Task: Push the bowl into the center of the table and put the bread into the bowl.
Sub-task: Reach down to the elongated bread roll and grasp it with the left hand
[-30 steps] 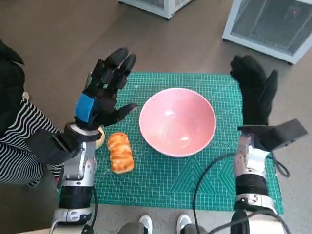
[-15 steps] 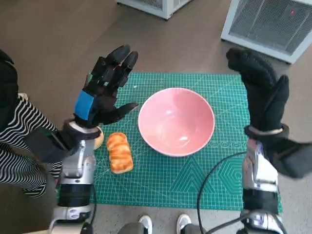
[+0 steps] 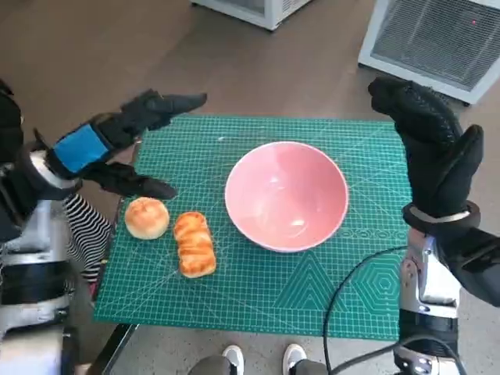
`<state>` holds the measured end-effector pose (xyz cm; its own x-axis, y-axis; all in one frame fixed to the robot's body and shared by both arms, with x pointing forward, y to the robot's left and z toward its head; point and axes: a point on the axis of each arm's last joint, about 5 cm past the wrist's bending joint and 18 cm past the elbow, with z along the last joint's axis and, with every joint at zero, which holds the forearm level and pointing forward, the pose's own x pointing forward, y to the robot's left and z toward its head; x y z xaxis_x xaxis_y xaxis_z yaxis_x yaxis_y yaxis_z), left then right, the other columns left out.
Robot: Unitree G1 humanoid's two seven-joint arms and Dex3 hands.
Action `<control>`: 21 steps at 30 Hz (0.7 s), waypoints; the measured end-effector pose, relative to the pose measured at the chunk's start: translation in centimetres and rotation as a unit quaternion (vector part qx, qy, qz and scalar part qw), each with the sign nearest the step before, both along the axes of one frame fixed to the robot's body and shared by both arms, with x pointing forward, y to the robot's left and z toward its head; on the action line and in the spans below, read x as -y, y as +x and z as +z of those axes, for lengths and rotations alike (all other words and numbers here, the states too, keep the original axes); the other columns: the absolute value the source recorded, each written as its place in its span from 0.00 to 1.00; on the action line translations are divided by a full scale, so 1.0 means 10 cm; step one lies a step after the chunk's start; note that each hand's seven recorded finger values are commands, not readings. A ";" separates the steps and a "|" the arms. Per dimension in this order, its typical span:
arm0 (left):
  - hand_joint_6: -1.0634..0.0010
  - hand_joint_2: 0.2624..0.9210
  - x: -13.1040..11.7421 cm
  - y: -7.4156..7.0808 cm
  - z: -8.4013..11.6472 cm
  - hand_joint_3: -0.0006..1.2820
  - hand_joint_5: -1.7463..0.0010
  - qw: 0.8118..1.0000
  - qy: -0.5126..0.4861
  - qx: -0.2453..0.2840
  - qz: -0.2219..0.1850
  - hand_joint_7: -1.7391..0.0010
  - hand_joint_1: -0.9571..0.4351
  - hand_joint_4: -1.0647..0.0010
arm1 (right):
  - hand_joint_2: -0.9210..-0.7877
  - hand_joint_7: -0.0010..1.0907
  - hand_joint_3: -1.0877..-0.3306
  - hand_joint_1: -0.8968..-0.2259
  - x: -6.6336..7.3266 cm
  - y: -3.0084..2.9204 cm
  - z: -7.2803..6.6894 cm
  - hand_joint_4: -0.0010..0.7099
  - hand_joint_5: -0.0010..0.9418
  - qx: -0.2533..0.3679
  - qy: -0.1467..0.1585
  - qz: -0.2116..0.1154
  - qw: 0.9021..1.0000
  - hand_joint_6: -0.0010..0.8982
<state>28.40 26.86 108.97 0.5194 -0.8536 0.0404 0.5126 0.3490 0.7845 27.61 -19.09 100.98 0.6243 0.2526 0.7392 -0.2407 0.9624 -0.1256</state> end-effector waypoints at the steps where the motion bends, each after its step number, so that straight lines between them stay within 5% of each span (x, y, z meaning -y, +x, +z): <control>1: 0.74 0.81 -0.02 -0.01 0.04 0.00 1.00 1.000 0.019 -0.001 0.002 0.79 0.58 0.76 | 0.00 0.45 0.56 0.29 0.01 0.001 0.00 0.23 0.02 -0.002 0.001 -0.002 1.000 0.13; 9: 0.65 0.81 0.03 -0.06 0.14 0.00 1.00 0.993 0.114 0.030 -0.003 0.87 0.59 0.76 | 0.00 0.45 0.55 0.30 -0.01 0.009 -0.01 0.23 0.02 -0.016 0.007 -0.008 1.000 0.13; 21: 0.59 0.80 0.22 -0.06 -0.03 0.00 1.00 0.971 0.237 0.005 -0.029 0.95 0.61 0.78 | 0.00 0.45 0.56 0.28 -0.01 0.008 -0.01 0.24 0.01 -0.026 0.015 -0.010 1.000 0.13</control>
